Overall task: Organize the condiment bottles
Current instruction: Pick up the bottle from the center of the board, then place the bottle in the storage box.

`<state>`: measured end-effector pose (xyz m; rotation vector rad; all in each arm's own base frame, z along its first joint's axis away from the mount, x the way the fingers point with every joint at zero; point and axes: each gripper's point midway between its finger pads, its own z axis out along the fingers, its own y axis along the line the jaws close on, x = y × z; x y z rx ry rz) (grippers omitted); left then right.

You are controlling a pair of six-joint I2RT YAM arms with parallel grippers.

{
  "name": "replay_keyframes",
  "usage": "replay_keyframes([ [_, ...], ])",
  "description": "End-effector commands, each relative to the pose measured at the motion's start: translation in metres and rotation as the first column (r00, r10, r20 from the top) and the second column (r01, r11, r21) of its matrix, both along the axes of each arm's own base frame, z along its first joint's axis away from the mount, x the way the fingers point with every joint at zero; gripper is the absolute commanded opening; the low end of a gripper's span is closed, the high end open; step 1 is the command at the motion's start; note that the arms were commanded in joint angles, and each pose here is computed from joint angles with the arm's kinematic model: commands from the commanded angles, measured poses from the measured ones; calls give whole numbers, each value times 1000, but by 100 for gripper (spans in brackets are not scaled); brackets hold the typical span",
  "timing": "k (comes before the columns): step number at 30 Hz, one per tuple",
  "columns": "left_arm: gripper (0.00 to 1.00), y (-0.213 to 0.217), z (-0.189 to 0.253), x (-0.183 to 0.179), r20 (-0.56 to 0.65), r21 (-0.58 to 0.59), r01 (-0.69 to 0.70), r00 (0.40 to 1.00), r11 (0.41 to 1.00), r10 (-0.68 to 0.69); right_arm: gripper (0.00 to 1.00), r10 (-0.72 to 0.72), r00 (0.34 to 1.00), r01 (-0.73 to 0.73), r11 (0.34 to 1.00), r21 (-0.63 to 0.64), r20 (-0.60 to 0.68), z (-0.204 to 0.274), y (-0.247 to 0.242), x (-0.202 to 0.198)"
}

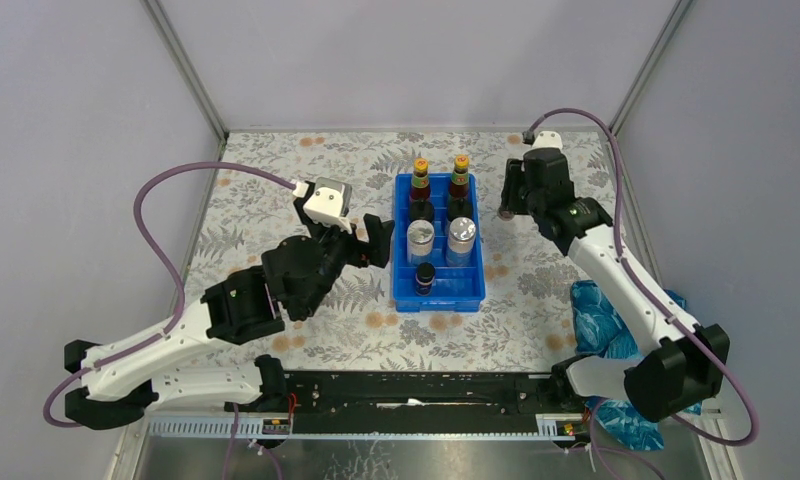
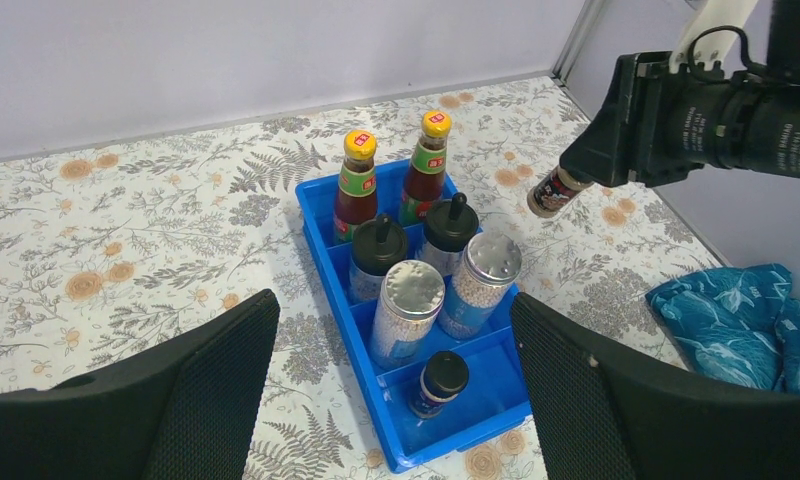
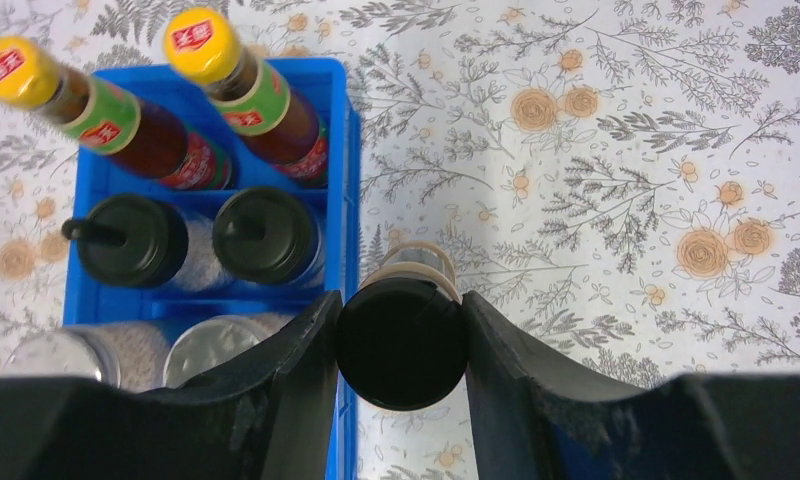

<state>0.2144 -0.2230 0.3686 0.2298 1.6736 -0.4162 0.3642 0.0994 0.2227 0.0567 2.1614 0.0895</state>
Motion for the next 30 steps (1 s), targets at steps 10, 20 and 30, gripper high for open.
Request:
replay_keyframes([
  [10,90,-5,5,4,-2,-6,-23,1000,1000,23,0,106,994,-106,990,-92,-5,17,17,-77],
  [20,90,-13,5,7,-5,0,-21,1000,1000,21,0,206,977,-209,975,-78,-52,4,31,-129],
  [30,90,-16,3,9,-6,11,-29,1000,1000,29,0,311,947,-316,947,-56,-78,-10,60,-148],
])
